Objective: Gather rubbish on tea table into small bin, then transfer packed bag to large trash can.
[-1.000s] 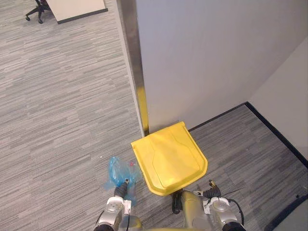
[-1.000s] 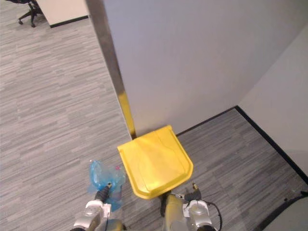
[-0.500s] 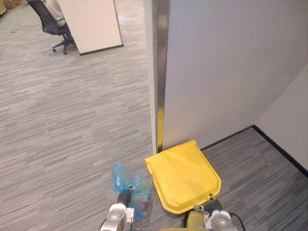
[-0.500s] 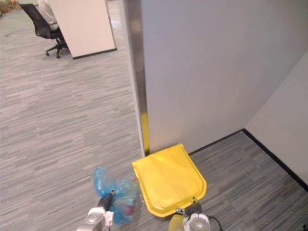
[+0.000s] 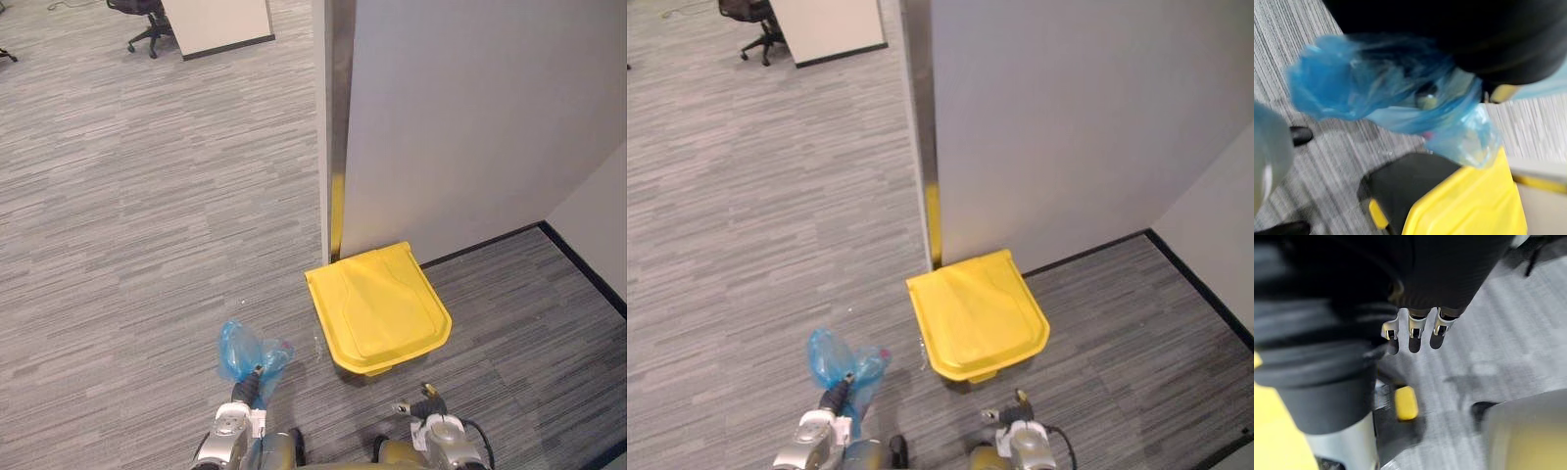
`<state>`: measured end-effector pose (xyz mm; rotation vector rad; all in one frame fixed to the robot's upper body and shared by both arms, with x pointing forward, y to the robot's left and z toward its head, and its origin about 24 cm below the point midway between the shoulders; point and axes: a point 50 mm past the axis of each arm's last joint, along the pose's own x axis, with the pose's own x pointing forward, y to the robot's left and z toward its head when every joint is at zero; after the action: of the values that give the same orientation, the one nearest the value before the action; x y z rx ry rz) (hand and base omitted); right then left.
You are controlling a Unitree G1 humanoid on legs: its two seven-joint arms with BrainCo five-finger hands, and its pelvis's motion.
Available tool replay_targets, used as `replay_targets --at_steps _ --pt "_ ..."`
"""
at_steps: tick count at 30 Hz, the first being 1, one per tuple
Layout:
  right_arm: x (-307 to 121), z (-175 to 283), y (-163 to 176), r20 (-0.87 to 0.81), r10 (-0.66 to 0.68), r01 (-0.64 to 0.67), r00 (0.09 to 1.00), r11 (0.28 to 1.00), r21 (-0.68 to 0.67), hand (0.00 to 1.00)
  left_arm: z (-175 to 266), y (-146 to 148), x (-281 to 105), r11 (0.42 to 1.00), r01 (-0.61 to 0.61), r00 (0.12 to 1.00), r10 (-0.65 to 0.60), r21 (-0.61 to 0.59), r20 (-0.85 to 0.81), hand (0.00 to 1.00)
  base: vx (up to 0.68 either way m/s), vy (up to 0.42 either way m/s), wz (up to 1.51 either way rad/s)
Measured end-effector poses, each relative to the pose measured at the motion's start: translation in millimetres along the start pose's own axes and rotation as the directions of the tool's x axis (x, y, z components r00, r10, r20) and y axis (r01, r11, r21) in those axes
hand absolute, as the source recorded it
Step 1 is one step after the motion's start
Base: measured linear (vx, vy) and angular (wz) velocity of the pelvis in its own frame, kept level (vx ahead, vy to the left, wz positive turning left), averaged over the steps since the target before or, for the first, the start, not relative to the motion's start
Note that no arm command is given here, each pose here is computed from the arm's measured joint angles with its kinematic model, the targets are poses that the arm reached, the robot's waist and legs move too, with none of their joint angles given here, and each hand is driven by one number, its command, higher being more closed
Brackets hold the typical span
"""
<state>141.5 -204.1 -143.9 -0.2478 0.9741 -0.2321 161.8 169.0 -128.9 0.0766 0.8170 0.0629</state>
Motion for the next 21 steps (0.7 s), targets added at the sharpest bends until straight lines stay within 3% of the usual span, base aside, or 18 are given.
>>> replay_targets --at_steps 8,21 --pt "0 -11 -17 -0.028 -0.053 0.054 0.998 0.998 0.013 0.0 -10 -8 -3 0.999 0.037 0.999 -0.037 0.023 -0.031 1.0 -0.16 0.06 0.09" --pt "-4 -17 -3 -0.052 -0.022 0.025 0.998 0.998 0.053 0.0 -29 3 -8 0.999 0.008 0.995 -0.004 0.047 -0.096 1.0 -0.04 0.041 -0.14"
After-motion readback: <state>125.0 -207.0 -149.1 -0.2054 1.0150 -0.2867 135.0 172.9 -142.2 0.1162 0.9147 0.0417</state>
